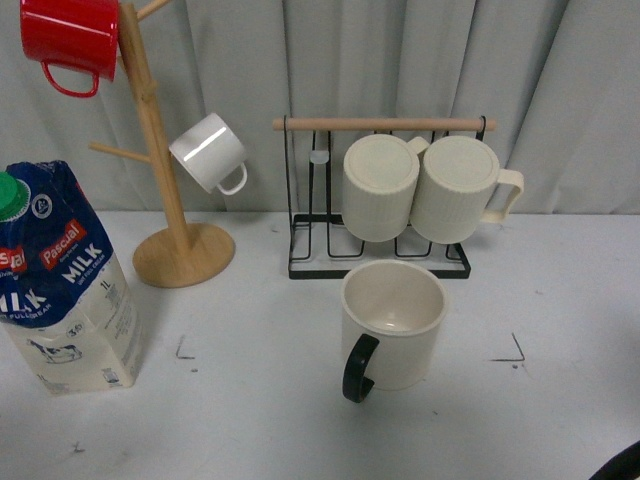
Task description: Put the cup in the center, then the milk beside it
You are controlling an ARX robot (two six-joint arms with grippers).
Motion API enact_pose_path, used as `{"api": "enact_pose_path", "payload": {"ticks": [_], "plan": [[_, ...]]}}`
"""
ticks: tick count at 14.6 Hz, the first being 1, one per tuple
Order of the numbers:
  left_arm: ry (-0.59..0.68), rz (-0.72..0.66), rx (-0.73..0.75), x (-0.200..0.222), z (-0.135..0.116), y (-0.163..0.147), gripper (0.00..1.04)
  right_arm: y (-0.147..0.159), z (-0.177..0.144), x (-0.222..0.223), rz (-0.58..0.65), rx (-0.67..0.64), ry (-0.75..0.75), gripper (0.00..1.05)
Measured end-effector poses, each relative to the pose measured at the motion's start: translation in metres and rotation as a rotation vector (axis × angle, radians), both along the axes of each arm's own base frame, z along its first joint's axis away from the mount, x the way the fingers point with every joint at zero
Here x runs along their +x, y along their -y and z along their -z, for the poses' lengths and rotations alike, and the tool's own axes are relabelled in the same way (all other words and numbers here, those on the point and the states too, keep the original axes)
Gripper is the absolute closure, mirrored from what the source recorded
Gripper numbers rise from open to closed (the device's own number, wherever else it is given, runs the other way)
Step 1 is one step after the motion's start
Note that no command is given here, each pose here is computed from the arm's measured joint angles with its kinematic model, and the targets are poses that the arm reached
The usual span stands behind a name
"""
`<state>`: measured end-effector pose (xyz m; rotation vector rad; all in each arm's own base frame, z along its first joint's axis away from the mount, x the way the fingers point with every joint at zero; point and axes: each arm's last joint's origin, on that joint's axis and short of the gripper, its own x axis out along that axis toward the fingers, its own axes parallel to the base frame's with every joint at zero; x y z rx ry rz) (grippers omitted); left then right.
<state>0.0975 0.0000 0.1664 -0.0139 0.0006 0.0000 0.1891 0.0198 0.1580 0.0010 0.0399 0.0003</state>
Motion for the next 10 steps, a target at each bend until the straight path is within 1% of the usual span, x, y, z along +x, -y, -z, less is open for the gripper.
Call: {"api": "enact_pose_path", "payload": {"ticks": [1,2,4,5,10], "plan": [[0.0,0.0,0.0,0.0,0.0,0.0,0.07,0.003,0.0,-0.008,0.001,0.001,0.003,1.03],[0.0,0.0,0.0,0.0,0.0,0.0,0.07,0.006,-0.006,-0.014,0.005,0.004,0.036,1.03],[0.0,0.0,0.0,0.0,0.0,0.0,0.07,0.015,-0.003,-0.027,-0.012,0.003,0.016,1.03],[0.0,-0.002,0.0,0.0,0.0,0.0,0.07,0.021,-0.003,-0.032,0.015,0.004,0.018,1.03],[0.0,0.0,0.0,0.0,0.0,0.0,0.07,0.021,-0.009,-0.054,0.009,0.004,0.041,1.03]]}}
